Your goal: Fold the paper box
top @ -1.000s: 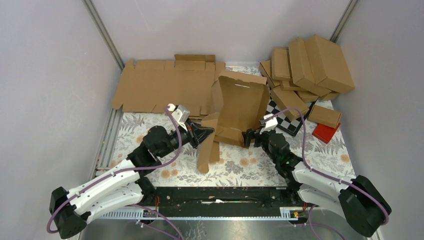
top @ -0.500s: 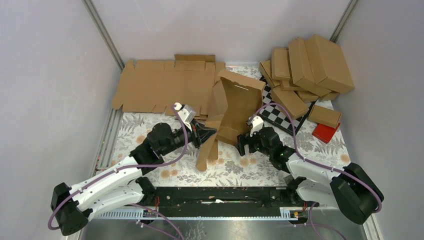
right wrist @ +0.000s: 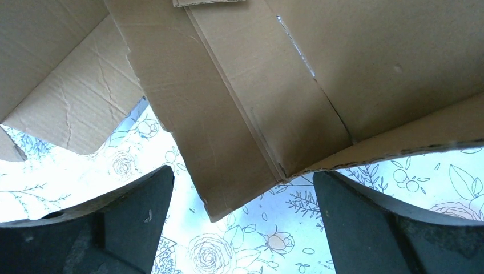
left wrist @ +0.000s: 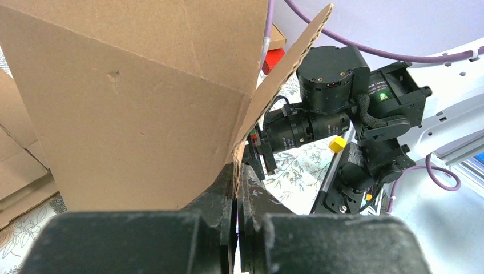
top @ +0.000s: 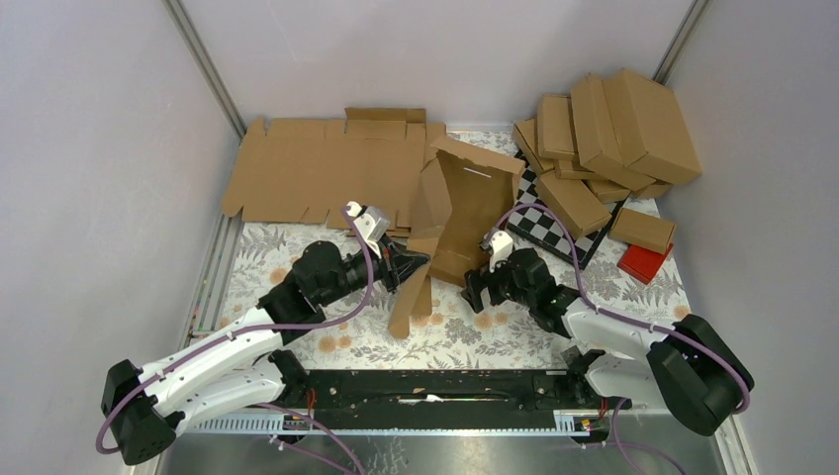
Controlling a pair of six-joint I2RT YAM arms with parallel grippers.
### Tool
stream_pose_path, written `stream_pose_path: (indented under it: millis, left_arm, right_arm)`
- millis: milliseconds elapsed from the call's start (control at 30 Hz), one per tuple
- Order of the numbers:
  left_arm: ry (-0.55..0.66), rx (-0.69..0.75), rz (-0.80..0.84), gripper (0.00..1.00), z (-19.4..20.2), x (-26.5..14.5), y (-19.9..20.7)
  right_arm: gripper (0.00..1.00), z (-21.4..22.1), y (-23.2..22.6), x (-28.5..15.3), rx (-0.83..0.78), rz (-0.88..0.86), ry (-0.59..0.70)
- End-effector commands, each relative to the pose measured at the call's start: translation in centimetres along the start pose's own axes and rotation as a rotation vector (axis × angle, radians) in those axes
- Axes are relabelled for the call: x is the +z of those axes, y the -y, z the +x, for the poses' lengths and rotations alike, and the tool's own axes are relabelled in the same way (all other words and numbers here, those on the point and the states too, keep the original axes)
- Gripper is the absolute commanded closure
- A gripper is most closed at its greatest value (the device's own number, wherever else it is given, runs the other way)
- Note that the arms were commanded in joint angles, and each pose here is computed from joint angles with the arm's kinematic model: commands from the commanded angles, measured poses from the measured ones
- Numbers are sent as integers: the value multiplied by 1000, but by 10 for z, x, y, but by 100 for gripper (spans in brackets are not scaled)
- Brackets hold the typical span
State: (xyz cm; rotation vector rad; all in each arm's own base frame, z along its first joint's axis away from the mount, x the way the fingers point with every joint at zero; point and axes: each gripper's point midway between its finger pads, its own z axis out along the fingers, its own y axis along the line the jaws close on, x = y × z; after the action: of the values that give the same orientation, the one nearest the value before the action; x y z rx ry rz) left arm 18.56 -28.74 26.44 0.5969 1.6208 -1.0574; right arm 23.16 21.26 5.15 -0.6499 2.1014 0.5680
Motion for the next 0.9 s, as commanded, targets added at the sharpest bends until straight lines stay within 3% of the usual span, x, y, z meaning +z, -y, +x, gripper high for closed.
stream_pose_path:
  millis: [0,167,400,867]
  left_arm:
    - [-48,-18,-1,100,6,-1,1]
    - [-48,-18,-2,100,4,-2,2]
    - [-59,-13,-3,100,4,-2,2]
    - [-63,-27,22,100,4,5,5]
  right_arm:
    - [0,-27,2,6,-29,23,52]
    - [1,-38,30,7,-10,185,107]
    - [17,-50,51,7,24,304,185]
    - [28,-53,59,37,90,348,171]
